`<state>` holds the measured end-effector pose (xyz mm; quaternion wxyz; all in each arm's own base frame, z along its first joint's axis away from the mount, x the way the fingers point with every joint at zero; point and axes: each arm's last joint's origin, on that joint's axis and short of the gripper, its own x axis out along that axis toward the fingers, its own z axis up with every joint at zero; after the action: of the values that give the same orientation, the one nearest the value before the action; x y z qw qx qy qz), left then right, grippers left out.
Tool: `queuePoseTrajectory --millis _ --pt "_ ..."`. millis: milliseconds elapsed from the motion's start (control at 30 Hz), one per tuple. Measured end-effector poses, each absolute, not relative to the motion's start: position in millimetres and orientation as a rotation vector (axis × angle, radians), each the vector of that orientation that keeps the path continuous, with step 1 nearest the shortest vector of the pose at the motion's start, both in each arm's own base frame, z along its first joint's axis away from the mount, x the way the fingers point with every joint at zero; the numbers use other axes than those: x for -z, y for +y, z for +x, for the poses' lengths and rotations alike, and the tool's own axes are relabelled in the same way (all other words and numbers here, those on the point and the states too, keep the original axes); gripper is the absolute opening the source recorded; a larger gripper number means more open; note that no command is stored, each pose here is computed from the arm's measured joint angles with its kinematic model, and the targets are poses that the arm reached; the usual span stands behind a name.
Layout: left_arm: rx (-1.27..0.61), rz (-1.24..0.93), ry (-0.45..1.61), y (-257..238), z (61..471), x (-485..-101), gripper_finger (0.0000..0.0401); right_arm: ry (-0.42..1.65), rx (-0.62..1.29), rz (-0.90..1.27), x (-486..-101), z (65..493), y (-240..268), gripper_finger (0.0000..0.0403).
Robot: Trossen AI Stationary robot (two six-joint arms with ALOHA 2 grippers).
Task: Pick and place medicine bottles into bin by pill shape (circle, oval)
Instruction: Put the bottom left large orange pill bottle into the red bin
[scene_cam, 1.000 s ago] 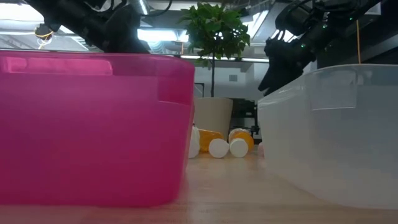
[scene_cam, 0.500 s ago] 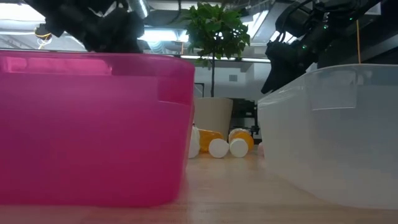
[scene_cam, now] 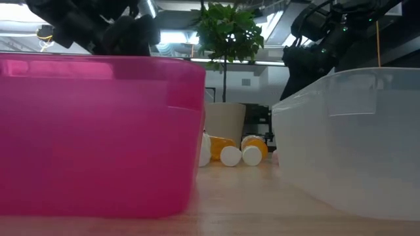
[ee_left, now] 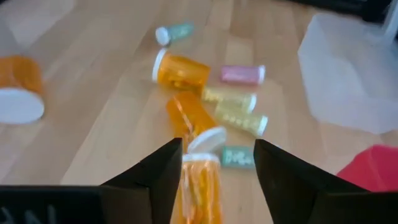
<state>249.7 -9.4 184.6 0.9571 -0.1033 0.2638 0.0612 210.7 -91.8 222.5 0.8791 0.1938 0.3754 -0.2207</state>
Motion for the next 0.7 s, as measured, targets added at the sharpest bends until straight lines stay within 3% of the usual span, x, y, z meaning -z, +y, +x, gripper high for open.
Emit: queuePoseTrajectory --millis 233,700 --pt "-0.108 -0.188 0.610 -16 255 -167 0.0243 0.778 0.468 0.423 -222 211 -92 0.0276" --pt "-0.145 -0.139 0.708 -23 263 -137 0.0248 0.776 0.473 0.433 -222 211 -92 0.0276"
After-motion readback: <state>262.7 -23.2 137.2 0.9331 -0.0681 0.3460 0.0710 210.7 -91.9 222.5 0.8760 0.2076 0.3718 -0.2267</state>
